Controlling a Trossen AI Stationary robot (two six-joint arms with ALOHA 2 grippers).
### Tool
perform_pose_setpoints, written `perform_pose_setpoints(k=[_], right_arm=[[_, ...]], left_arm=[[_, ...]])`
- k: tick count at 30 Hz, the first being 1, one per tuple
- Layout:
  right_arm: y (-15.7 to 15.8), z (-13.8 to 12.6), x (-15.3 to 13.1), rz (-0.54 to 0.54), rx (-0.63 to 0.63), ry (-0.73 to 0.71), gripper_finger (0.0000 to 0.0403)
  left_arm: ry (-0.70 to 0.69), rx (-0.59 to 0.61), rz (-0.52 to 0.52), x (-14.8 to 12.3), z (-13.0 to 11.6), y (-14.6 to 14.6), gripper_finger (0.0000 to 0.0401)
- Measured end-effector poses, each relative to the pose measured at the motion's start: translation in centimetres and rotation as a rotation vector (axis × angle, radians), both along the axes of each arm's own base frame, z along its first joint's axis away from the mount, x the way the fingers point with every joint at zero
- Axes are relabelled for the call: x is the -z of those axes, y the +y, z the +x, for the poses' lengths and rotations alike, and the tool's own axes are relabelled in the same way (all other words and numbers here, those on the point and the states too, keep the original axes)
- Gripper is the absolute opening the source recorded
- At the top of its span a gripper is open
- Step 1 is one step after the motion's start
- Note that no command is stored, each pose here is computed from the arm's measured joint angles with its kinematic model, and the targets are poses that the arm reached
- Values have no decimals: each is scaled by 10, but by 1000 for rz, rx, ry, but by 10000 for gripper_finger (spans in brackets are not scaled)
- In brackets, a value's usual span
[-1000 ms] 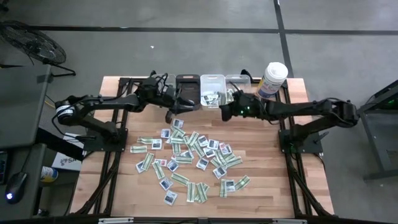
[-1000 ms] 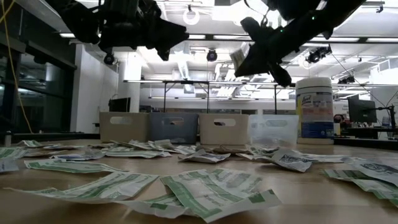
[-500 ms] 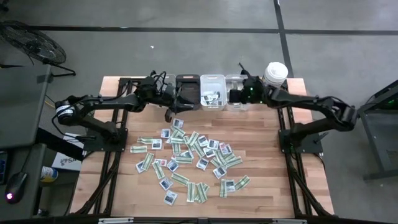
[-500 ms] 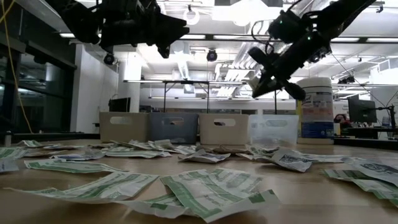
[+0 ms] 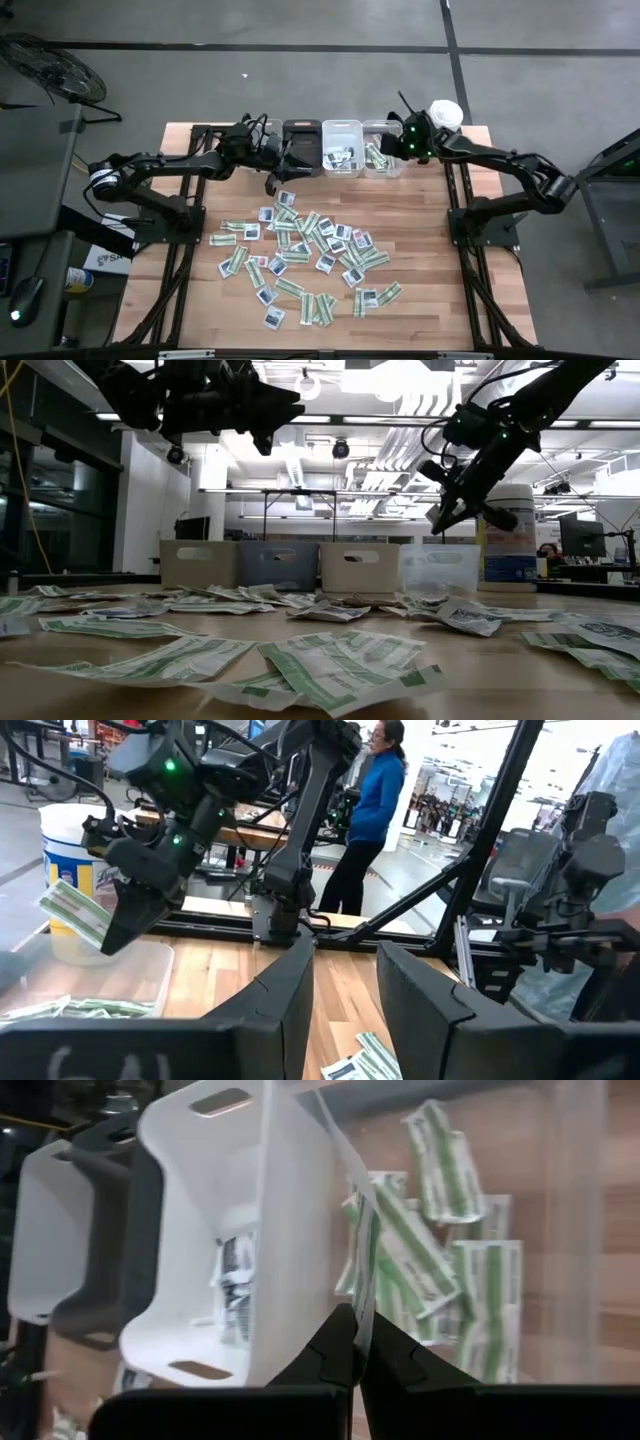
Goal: Pick & Place First Aid Supplies
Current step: Put the green bandage into the transparent bin, then put the orange ointment pack into the gray bin
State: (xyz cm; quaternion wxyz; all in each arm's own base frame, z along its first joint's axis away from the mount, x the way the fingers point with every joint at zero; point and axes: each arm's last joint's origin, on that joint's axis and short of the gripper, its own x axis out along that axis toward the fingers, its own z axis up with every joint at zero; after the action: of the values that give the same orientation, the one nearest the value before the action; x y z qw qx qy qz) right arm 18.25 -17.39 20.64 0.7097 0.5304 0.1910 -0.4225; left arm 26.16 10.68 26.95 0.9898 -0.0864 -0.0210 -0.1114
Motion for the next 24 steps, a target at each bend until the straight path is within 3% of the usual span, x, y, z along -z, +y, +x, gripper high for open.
perform_pose_setpoints(k=[8, 24], right_arm=[[-3, -3, 0, -8, -23, 10, 17], [-5, -2, -2, -72, -150, -7, 145]], left_arm=[[10, -3, -50, 0, 0, 0, 111], [6, -74, -56, 0, 0, 2, 111]])
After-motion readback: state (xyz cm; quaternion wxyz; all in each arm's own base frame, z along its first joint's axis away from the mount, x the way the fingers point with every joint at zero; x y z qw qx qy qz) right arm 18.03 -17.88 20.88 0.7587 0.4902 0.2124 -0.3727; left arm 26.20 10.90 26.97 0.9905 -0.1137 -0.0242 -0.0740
